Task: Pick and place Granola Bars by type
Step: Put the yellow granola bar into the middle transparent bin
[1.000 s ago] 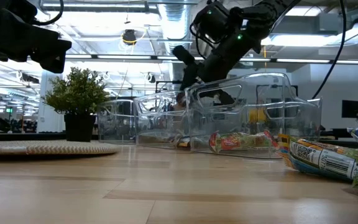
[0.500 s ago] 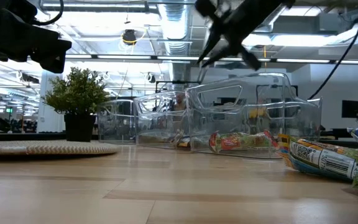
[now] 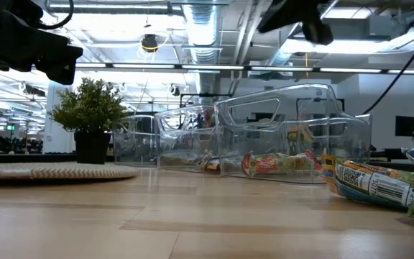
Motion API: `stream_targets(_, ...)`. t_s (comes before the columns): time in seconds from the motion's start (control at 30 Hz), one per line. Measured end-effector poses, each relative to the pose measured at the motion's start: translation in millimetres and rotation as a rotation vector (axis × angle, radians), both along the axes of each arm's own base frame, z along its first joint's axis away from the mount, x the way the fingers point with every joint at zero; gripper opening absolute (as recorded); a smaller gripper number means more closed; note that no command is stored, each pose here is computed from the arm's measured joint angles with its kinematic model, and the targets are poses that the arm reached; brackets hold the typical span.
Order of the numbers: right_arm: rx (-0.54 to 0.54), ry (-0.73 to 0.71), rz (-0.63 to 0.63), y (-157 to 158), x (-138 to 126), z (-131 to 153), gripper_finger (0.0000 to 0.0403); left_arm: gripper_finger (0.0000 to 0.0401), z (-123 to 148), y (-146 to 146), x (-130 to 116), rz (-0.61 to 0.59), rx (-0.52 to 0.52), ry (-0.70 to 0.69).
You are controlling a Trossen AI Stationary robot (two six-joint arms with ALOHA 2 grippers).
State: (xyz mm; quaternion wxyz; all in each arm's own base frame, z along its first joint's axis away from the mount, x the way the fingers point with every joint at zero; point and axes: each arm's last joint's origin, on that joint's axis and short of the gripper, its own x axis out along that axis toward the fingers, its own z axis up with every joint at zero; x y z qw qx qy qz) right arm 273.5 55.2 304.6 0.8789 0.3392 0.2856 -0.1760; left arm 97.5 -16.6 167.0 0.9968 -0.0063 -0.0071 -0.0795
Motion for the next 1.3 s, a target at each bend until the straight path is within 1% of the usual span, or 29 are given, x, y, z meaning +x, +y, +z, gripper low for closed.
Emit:
stream_targets(0.2, -0.042, -0.032, 0.172, 31, -17, 10, 0.0001, 0.0138, 0, 0, 0, 0.000, 0.000, 0.000)
stream_targets(0.37, -0.022, -0.034, 0.296, 55, -32, 14, 0.0001, 0.0138, 0, 0, 0, 0.000, 0.000, 0.000)
stream_targets(0.5, 0.004, 0.003, 0.409, 70, -46, 14, 0.0001, 0.0138, 0, 0, 0, 0.000, 0.000, 0.000)
stream_targets(0.6, 0.031, 0.046, 0.457, 78, -58, 14, 0.0001, 0.0138, 0, 0, 0, 0.000, 0.000, 0.000)
stream_targets(0.8, 0.086, 0.187, 0.435, 87, -77, 6, 0.0001, 0.0138, 0, 0, 0, -0.001, 0.000, 0.000)
stream_targets(0.97, 0.127, 0.281, 0.394, 92, -88, 0, 0.0001, 0.0138, 0, 0, 0, 0.000, 0.000, 0.000)
stream_targets(1.3, 0.191, 0.428, 0.297, 102, -112, -7, 0.0001, 0.0138, 0, 0, 0, -0.001, 0.000, 0.000)
